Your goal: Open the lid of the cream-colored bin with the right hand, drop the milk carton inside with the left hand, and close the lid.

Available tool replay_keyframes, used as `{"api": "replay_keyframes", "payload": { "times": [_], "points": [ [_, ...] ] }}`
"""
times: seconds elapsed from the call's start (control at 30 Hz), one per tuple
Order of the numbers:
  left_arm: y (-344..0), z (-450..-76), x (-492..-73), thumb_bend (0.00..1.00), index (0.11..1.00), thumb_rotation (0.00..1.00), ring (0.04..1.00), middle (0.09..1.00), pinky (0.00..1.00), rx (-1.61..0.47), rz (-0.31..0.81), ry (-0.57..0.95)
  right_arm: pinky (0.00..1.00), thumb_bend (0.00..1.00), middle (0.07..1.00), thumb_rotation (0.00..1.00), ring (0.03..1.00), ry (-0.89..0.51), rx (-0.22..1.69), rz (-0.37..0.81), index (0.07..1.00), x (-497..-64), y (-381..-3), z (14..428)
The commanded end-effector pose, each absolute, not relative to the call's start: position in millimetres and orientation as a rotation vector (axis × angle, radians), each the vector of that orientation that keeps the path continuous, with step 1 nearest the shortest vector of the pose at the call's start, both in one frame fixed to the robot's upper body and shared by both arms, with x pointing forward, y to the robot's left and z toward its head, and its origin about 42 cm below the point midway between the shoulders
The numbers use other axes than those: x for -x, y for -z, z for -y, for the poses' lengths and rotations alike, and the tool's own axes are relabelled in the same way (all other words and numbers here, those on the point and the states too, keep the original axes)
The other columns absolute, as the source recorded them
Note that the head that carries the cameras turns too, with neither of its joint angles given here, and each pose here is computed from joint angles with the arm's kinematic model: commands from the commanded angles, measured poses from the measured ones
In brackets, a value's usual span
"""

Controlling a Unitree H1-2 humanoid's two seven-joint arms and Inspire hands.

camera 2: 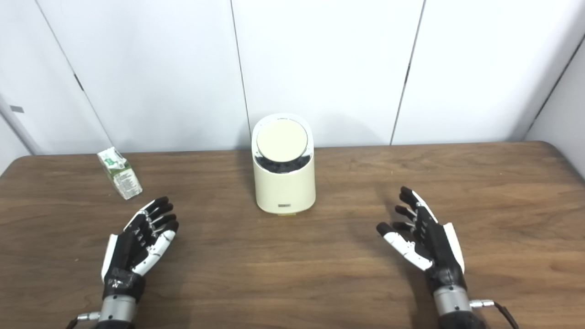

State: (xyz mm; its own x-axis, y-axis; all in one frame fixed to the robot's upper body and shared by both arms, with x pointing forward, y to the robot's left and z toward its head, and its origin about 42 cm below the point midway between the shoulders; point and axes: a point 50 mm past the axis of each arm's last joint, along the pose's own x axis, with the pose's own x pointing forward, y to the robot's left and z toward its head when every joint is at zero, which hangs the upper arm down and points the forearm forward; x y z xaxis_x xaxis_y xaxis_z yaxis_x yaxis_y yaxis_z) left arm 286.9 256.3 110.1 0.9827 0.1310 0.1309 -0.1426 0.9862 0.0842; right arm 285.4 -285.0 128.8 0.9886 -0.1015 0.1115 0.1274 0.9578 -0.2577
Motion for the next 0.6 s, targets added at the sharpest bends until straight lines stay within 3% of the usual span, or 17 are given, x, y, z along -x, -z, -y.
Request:
{"api": "replay_keyframes", "payload": {
  "times": [0.0,0.3,0.57],
  "points": [
    [-92.2,-257.9,-278.8,0.58,0.831,0.31,0.758,0.807,0.66,-0.112,0.095,-0.147,0.71,0.60,0.897,0.50,0.834,0.119,0.273,0.166,0.884,-290.0,-145.0,281.6],
    [-91.4,-257.8,-277.5,0.56,0.834,0.24,0.751,0.800,0.68,-0.100,0.148,-0.147,0.73,0.61,0.888,0.54,0.839,0.122,0.299,0.200,0.876,-289.2,-146.3,281.6],
    [-90.0,-257.7,-277.2,0.57,0.834,0.27,0.749,0.797,0.71,-0.109,0.150,-0.152,0.74,0.58,0.887,0.51,0.837,0.129,0.321,0.205,0.876,-289.2,-148.0,281.7]
  ]
}}
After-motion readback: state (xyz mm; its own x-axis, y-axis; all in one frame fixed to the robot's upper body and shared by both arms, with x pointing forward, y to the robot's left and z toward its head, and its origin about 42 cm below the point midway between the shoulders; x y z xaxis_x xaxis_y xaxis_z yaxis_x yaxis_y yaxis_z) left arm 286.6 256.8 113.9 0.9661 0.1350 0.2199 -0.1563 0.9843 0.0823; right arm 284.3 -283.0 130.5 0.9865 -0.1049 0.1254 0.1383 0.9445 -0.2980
